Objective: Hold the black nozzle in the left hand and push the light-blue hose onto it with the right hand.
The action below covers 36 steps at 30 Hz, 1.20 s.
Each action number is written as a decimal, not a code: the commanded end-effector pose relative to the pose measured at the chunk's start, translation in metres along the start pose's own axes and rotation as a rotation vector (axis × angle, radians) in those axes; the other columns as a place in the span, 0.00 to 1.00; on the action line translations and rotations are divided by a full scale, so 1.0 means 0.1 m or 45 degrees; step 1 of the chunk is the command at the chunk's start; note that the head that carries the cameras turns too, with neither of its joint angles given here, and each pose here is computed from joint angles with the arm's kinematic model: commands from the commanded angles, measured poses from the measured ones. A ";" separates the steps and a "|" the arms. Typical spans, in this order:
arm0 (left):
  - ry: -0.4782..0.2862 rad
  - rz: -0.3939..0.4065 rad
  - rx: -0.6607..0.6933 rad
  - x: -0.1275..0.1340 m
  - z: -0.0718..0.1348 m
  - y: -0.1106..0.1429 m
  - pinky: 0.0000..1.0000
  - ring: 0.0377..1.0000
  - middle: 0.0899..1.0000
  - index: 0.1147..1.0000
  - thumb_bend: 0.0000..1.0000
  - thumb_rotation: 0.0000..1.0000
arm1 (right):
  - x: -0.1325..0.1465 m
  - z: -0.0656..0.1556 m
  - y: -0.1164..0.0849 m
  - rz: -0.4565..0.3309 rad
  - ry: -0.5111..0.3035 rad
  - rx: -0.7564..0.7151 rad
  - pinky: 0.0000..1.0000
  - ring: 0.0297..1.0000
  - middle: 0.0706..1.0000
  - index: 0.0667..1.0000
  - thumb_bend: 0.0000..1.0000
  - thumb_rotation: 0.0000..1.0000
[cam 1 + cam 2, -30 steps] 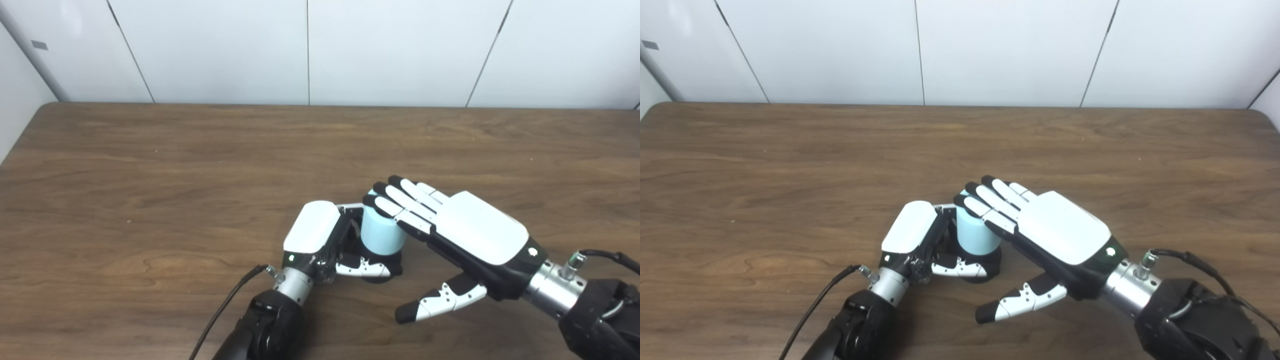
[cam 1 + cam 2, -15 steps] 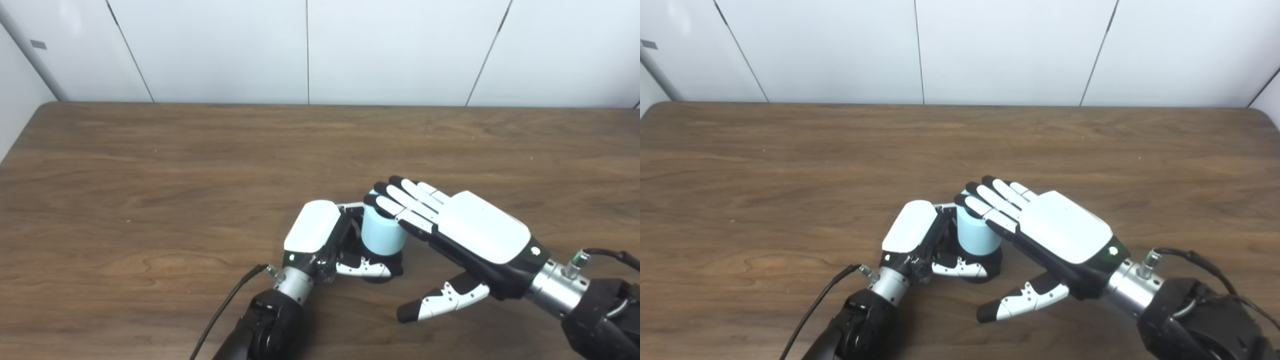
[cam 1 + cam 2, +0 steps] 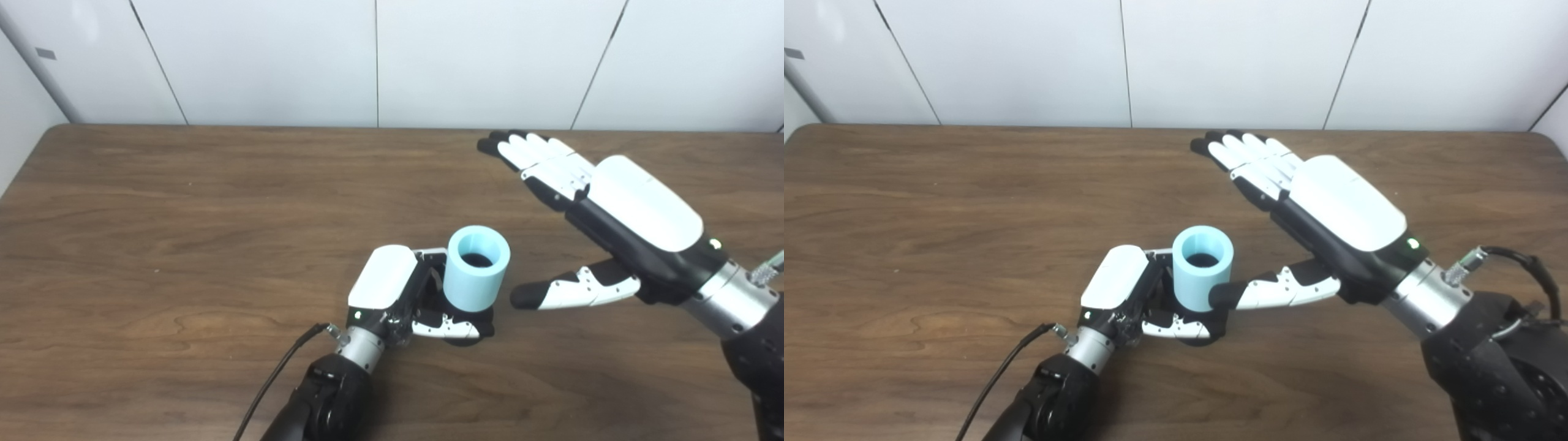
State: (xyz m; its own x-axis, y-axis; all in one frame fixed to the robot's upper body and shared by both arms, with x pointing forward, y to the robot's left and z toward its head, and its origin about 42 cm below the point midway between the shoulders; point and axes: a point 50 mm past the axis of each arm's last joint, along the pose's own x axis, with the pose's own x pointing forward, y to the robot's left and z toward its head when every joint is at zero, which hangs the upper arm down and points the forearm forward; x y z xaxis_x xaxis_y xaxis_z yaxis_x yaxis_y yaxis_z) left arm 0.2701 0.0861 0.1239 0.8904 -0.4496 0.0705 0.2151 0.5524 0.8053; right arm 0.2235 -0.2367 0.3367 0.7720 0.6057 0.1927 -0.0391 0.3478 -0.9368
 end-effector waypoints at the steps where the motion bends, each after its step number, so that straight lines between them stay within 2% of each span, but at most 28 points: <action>1: 0.204 -0.279 0.000 -0.34 -0.30 -0.36 0.30 0.38 0.43 0.45 0.47 0.00 | -0.02 0.03 -0.07 -0.072 -0.013 -0.016 1.00 1.00 1.00 0.99 0.61 1.00; 6: 0.218 -0.272 -0.011 -0.33 -0.32 -0.31 0.35 0.42 0.43 0.44 0.48 0.00 | -0.03 -0.01 -0.01 -0.059 0.018 0.001 0.99 1.00 1.00 0.98 0.59 1.00; 7: 0.218 -0.267 0.003 -0.32 -0.32 -0.28 0.44 0.45 0.44 0.43 0.49 0.00 | -0.03 -0.01 0.00 -0.055 0.026 0.002 0.99 1.00 1.00 0.98 0.59 1.00; 8: 0.216 -0.259 0.015 -0.32 -0.31 -0.26 0.53 0.55 0.47 0.42 0.51 0.00 | -0.03 -0.01 0.00 -0.052 0.030 0.002 0.99 1.00 1.00 0.98 0.59 1.00; 9: 0.209 -0.243 0.029 -0.31 -0.30 -0.22 0.57 0.60 0.48 0.42 0.51 0.00 | -0.03 -0.01 0.01 -0.052 0.034 0.001 0.99 1.00 1.00 0.98 0.59 1.00; 11: 0.190 -0.200 0.079 -0.30 -0.28 -0.15 0.63 0.67 0.64 0.43 0.52 0.04 | -0.02 -0.02 0.03 -0.049 0.040 -0.002 0.98 1.00 1.00 0.98 0.59 0.99; 12: 0.178 -0.183 0.103 -0.30 -0.26 -0.09 0.64 0.70 0.67 0.43 0.52 0.05 | -0.02 -0.02 0.04 -0.047 0.043 -0.003 0.98 1.00 0.99 0.98 0.59 0.99; 13: 0.166 -0.170 0.122 -0.29 -0.23 -0.04 0.68 0.73 0.70 0.54 0.69 0.08 | -0.02 -0.02 0.05 -0.046 0.047 -0.001 0.98 1.00 0.99 0.98 0.59 0.99; 14: 0.151 -0.164 0.131 -0.28 -0.20 0.03 0.73 0.75 0.73 0.61 0.81 0.12 | -0.02 -0.02 0.06 -0.044 0.050 0.002 0.97 1.00 0.99 0.98 0.59 1.00; 16: 0.117 -0.164 0.144 -0.26 -0.15 0.15 0.82 0.79 0.76 0.68 0.89 0.18 | -0.02 -0.01 0.09 -0.043 0.053 0.005 0.97 1.00 0.99 0.98 0.59 1.00; 20: 0.030 -0.172 0.205 -0.22 -0.06 0.41 0.97 0.86 0.83 0.77 0.95 0.29 | -0.01 0.00 0.15 -0.042 0.064 0.008 0.97 1.00 0.99 0.98 0.59 1.00; 23: -0.005 -0.166 0.212 -0.19 0.02 0.60 0.94 0.86 0.83 0.80 1.00 0.32 | 0.00 0.00 0.19 -0.044 0.072 0.012 0.97 1.00 0.99 0.98 0.60 1.00; 25: -0.006 -0.167 0.198 -0.17 0.06 0.72 0.81 0.82 0.82 0.81 1.00 0.33 | 0.00 0.01 0.20 -0.047 0.074 0.008 0.97 1.00 0.99 0.98 0.60 1.00; 26: -0.003 -0.163 0.183 -0.16 0.08 0.78 0.71 0.77 0.79 0.80 1.00 0.32 | 0.00 0.01 0.21 -0.046 0.076 0.003 0.97 1.00 0.99 0.98 0.60 1.00; 27: -0.001 -0.158 0.161 -0.16 0.10 0.84 0.59 0.67 0.71 0.79 1.00 0.30 | -0.01 0.01 0.22 -0.046 0.078 0.001 0.97 1.00 0.99 0.98 0.60 1.00; 30: 0.007 -0.146 0.107 -0.14 0.13 1.02 0.45 0.50 0.57 0.76 1.00 0.26 | -0.03 0.01 0.23 -0.043 0.088 0.006 0.97 1.00 0.99 0.98 0.61 1.00; 32: 0.009 -0.145 0.084 -0.13 0.12 1.12 0.42 0.48 0.55 0.76 1.00 0.25 | -0.05 0.01 0.24 -0.041 0.094 0.006 0.97 1.00 0.99 0.98 0.62 1.00; 36: 0.002 -0.136 0.087 -0.08 0.07 1.33 0.48 0.56 0.62 0.77 1.00 0.28 | -0.08 0.00 0.24 -0.041 0.106 -0.001 0.97 1.00 0.98 0.98 0.62 1.00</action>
State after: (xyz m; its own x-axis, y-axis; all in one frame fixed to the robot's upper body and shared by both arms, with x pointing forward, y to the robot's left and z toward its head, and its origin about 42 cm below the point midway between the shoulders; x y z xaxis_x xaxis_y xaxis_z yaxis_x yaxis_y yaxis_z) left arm 0.2842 0.1566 0.2153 0.8691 -0.4882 -0.0794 0.3260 0.4447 0.8342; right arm 0.2197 -0.2310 0.3026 0.8352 0.5344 0.1300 -0.0901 0.3662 -0.9262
